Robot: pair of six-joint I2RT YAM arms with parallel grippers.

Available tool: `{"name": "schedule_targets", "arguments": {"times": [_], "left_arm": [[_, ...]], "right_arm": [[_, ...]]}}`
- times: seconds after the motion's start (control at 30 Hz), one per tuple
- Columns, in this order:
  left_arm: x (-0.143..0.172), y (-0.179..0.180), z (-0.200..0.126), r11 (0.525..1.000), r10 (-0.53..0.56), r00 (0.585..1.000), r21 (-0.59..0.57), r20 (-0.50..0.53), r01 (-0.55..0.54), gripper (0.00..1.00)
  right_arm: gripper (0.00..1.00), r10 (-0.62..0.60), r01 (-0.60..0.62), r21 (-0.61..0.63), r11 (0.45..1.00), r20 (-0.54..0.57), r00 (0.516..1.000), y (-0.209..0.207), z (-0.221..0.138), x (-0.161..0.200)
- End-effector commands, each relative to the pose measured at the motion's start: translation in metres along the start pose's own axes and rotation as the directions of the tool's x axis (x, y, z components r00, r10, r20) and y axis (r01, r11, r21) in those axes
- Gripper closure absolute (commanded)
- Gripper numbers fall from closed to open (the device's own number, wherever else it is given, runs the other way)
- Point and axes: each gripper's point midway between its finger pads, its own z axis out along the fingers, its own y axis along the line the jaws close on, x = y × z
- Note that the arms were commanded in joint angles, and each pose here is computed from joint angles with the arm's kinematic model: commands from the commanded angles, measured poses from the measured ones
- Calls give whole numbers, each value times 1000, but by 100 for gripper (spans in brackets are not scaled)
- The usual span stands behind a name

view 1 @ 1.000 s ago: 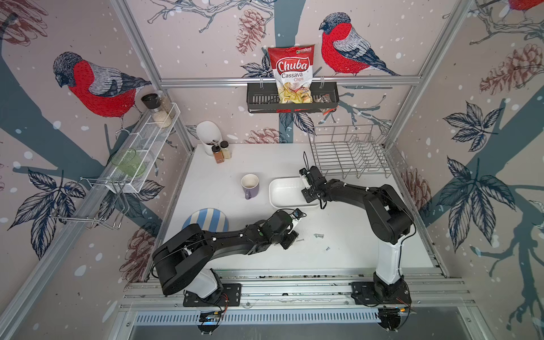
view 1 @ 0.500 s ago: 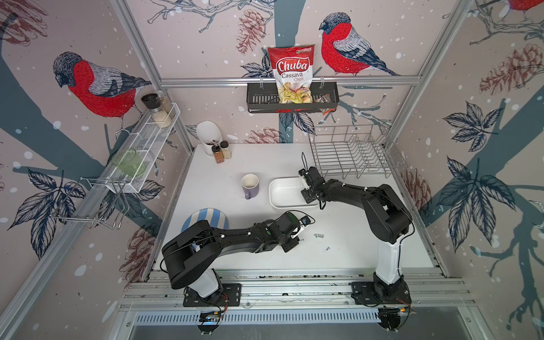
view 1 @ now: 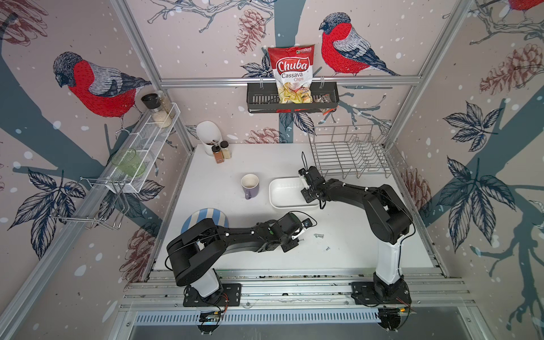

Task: Put the screws on the desktop into the storage box
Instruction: Pick up the screw from the center of the board.

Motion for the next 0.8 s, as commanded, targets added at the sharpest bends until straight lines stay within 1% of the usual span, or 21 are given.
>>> {"name": "schedule_targets", "arguments": {"times": [0.0, 0.03, 0.1, 0.17, 0.3, 0.43, 0.53, 0.6, 0.7, 0.73, 0.77], "left_arm": [[-1, 2, 1, 1000, 14, 1000, -11, -11, -14, 63], [0, 2, 2, 1000, 16, 1000, -9, -14, -16, 64], [0, 1, 4, 1000, 13, 1000, -5, -25, -14, 70], [0, 2, 7, 1000, 8, 999, -6, -36, -8, 71], [5, 1, 11, 1000, 9, 998, -8, -63, -9, 72], [6, 3, 11, 1000, -3, 998, -22, -67, 2, 73], [9, 4, 12, 1000, -7, 996, -29, -87, 4, 72], [13, 4, 16, 1000, -10, 994, -29, -110, 7, 73], [14, 3, 19, 1000, -13, 992, -25, -125, 10, 78], [14, 3, 19, 1000, -13, 992, -22, -127, 10, 83], [13, 3, 19, 1000, -15, 992, -23, -127, 12, 90]], "right_arm": [[79, 14, -14, 2, 1000, 23, 1000, -1, -9, -5], [78, 16, -16, 1, 1000, 30, 999, -1, -11, -6], [78, 21, -21, 1, 1000, 39, 999, -2, -13, -8], [78, 21, -21, 1, 1000, 45, 999, -2, -15, -8], [79, 26, -26, -8, 1000, 55, 998, -1, -19, -10], [79, 33, -31, -16, 999, 74, 997, -1, -25, -14], [79, 35, -34, -19, 999, 78, 996, -1, -27, -14], [79, 35, -34, -21, 999, 78, 996, 0, -27, -14], [79, 39, -37, -20, 999, 87, 995, -2, -31, -15], [80, 42, -41, -21, 999, 88, 995, -2, -31, -15], [80, 45, -43, -20, 999, 92, 995, -3, -33, -16]]}}
